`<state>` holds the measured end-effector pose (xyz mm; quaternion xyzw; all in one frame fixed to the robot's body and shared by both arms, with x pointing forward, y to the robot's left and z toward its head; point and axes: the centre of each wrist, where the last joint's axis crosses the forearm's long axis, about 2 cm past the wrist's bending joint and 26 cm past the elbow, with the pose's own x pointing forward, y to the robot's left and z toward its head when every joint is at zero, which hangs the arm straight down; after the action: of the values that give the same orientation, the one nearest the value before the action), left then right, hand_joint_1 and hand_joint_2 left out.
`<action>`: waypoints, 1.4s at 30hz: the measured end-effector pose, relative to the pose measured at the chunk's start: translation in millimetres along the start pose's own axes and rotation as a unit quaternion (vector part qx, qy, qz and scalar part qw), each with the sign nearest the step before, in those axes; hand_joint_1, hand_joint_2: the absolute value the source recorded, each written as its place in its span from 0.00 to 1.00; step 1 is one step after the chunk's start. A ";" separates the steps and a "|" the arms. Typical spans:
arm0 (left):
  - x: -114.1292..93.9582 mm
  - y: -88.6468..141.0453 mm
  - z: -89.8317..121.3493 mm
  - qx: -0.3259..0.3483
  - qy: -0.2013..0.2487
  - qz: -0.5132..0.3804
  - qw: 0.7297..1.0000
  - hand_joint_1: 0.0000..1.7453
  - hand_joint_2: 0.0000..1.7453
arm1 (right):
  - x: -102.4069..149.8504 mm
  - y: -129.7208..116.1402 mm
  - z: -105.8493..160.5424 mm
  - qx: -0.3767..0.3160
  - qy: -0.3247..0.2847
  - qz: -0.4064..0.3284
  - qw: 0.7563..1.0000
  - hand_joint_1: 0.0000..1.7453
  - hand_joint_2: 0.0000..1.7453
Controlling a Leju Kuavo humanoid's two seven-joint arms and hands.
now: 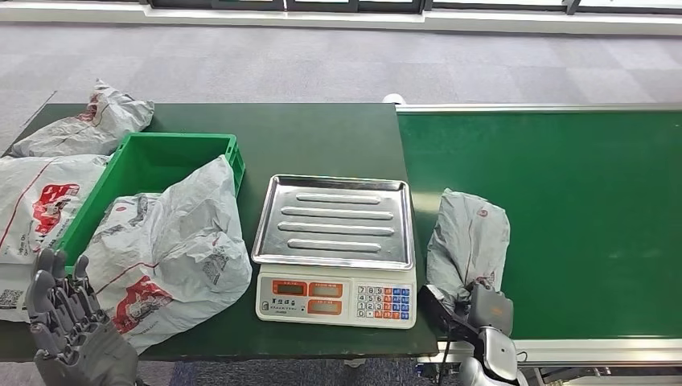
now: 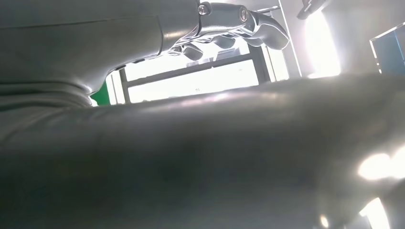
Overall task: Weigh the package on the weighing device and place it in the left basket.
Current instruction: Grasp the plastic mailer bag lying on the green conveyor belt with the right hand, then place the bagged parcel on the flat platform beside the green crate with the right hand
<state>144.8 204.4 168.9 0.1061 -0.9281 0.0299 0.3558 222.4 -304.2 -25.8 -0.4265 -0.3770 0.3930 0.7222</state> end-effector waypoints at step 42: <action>4.5 -9.8 -9.7 0.009 -0.012 0.044 0.999 0.00 0.00 | 76.1 -347.5 -88.0 -0.309 -0.303 0.099 0.896 1.00 1.00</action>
<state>150.1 195.3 178.9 0.0682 -0.9359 0.0523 0.3417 416.3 -378.5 276.2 -0.5234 -0.6358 0.4362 0.3627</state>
